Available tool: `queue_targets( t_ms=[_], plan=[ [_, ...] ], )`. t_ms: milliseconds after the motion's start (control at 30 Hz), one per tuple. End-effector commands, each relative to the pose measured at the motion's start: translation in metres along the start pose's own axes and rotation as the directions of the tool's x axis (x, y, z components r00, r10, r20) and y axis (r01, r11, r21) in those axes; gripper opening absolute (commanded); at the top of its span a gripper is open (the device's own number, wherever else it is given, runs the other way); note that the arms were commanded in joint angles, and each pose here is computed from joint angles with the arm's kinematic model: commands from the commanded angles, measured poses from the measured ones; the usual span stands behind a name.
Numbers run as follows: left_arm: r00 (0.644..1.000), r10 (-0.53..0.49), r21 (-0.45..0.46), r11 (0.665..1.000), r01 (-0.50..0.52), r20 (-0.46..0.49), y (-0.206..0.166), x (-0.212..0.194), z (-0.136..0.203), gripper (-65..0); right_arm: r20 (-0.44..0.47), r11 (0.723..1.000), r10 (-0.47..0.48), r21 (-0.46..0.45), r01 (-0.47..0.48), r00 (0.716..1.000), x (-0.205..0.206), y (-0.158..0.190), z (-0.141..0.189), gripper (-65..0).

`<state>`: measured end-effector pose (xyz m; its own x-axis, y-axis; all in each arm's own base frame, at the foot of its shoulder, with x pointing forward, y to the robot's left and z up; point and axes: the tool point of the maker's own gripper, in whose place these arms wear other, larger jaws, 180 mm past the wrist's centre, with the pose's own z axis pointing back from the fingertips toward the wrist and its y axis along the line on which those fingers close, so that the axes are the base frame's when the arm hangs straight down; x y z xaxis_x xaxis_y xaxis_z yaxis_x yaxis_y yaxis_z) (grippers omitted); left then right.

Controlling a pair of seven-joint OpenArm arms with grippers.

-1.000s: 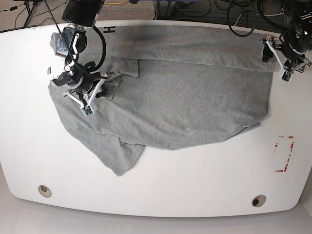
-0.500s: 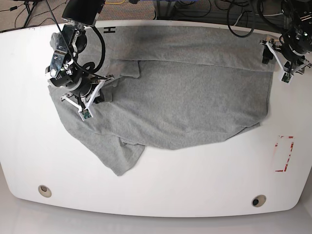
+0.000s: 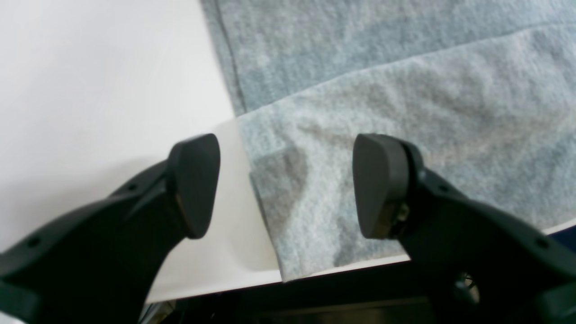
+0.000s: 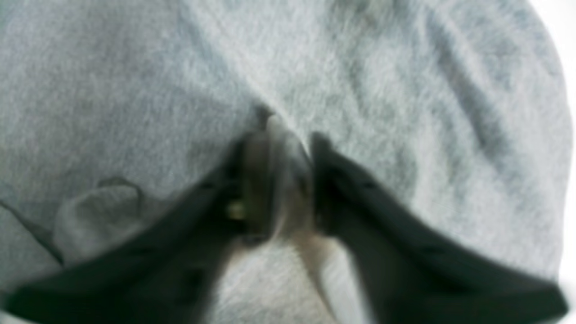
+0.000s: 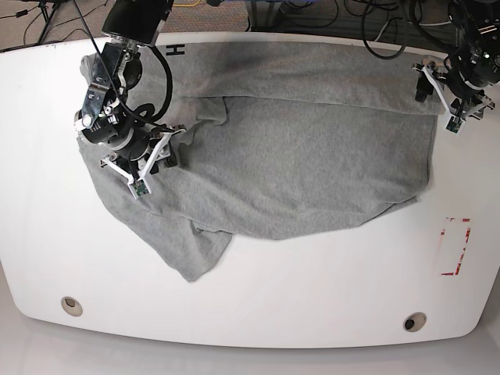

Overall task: Layout the t-shirt on the table in an organized manner, then fold the t-shirt properly
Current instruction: 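Pinch the shirt fabric with the right gripper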

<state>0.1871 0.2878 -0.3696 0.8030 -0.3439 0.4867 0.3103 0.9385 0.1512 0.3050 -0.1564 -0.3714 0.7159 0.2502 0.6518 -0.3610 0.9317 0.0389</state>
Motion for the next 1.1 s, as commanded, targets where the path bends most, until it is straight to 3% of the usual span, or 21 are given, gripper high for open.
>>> queue_targets(
  t_ms=[0, 100, 200, 567, 833, 1067],
  plan=[
    [1.000, -0.013, 0.015, 1.000, 0.013, 0.027, 0.005, 0.008, 0.004, -21.1, 0.057, 1.000, 0.015, -0.016, -0.014, 0.998, 0.018, -0.006, 0.006, -28.7],
    [1.000, -0.013, 0.015, 1.000, 0.013, 0.027, 0.005, 0.008, 0.004, -21.1, 0.061, 1.000, 0.020, -0.014, -0.019, 0.998, 0.020, -0.005, 0.007, -18.7],
    [1.000, -0.013, 0.015, 1.000, 0.013, 0.027, 0.005, 0.008, 0.004, -21.1, 0.078, 0.999, 0.035, -0.020, -0.034, 0.996, 0.026, -0.003, 0.010, -16.3],
    [1.000, -0.012, 0.014, 1.000, 0.012, 0.026, 0.005, 0.007, 0.004, -21.1, 0.058, 0.987, 0.135, 0.077, -0.140, 0.989, 0.032, 0.039, -0.006, -17.8],
    [1.000, -0.012, 0.014, 1.000, 0.012, 0.025, 0.005, 0.007, 0.004, -21.1, 0.032, 0.988, 0.124, 0.086, -0.126, 0.992, 0.030, 0.025, -0.021, -26.8],
    [1.000, -0.012, 0.013, 1.000, 0.012, 0.023, 0.005, 0.006, 0.004, -21.1, -0.005, 0.989, 0.113, 0.096, -0.112, 0.994, 0.021, 0.015, -0.031, -27.7]
  ],
)
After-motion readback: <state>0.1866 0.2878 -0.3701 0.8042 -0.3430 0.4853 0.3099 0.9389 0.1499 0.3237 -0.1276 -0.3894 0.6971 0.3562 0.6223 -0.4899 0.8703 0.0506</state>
